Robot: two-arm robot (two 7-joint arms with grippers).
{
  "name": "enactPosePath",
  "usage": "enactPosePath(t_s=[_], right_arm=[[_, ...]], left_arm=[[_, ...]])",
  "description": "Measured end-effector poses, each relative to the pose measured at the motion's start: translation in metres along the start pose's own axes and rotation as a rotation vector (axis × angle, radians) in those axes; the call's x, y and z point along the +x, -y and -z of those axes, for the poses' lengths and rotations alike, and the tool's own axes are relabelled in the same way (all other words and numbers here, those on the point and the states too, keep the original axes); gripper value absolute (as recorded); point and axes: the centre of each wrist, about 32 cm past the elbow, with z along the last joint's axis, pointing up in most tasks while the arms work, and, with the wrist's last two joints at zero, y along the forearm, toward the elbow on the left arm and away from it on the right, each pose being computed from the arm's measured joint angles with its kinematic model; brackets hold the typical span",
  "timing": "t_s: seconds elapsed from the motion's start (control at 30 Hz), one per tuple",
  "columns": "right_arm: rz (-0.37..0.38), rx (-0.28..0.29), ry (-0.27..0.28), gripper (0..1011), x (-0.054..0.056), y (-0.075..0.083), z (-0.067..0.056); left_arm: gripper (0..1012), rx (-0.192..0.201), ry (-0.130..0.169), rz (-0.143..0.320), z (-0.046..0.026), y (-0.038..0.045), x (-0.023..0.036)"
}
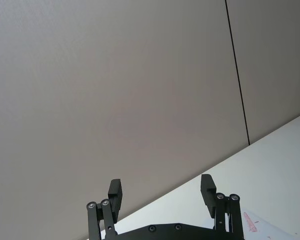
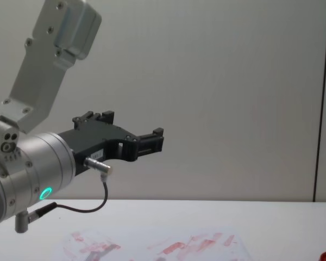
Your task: Use the one hand to pick up the stamp and affix it onto the A4 paper.
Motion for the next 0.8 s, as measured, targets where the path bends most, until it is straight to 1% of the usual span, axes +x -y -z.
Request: enactPosePath(t_s=[0.3, 0.37, 0.5, 0.53, 0.6, 0.67, 0.7, 0.73, 0.8], right_arm=[[-0.009, -0.005, -0.005, 221, -0.0041, -0.0059, -0.0015], [-0.011, -0.006, -0.005, 260, -0.0046, -0.0069, -0.0018], [-0.014, -0.007, -0.006, 391, -0.0055, -0.0082, -0.0021], [-0.014, -0.007, -0.006, 441, -0.0058, -0.0086, -0.0024], [-0.015, -0.007, -0.006, 480, -0.006, -0.0089, -0.0025], [-0.016, -0.007, -0.007, 565, -0.0063, -0.0094, -0.0026], [-0.016, -0.007, -0.007, 584, -0.0064, -0.0095, -0.0028], [-0.017, -0.007, -0.007, 644, -0.0067, -0.0098, -0.0029], [-0.017, -0.008, -0.007, 682, -0.0068, -0.01, -0.0028]], left_arm=[[1003, 0.0, 0.0, 0.0, 0.0, 0.0, 0.0], [1002, 0.0, 0.0, 0.0, 0.0, 0.0, 0.0], [1002, 0.0, 0.0, 0.0, 0.0, 0.0, 0.0], [1003, 0.0, 0.0, 0.0, 0.0, 0.0, 0.0], [1003, 0.0, 0.0, 0.0, 0.0, 0.0, 0.0], [1002, 0.0, 0.0, 0.0, 0.0, 0.0, 0.0], [1002, 0.0, 0.0, 0.0, 0.0, 0.0, 0.0], [1002, 0.0, 0.0, 0.0, 0.0, 0.0, 0.0], [1002, 0.0, 0.0, 0.0, 0.0, 0.0, 0.0]])
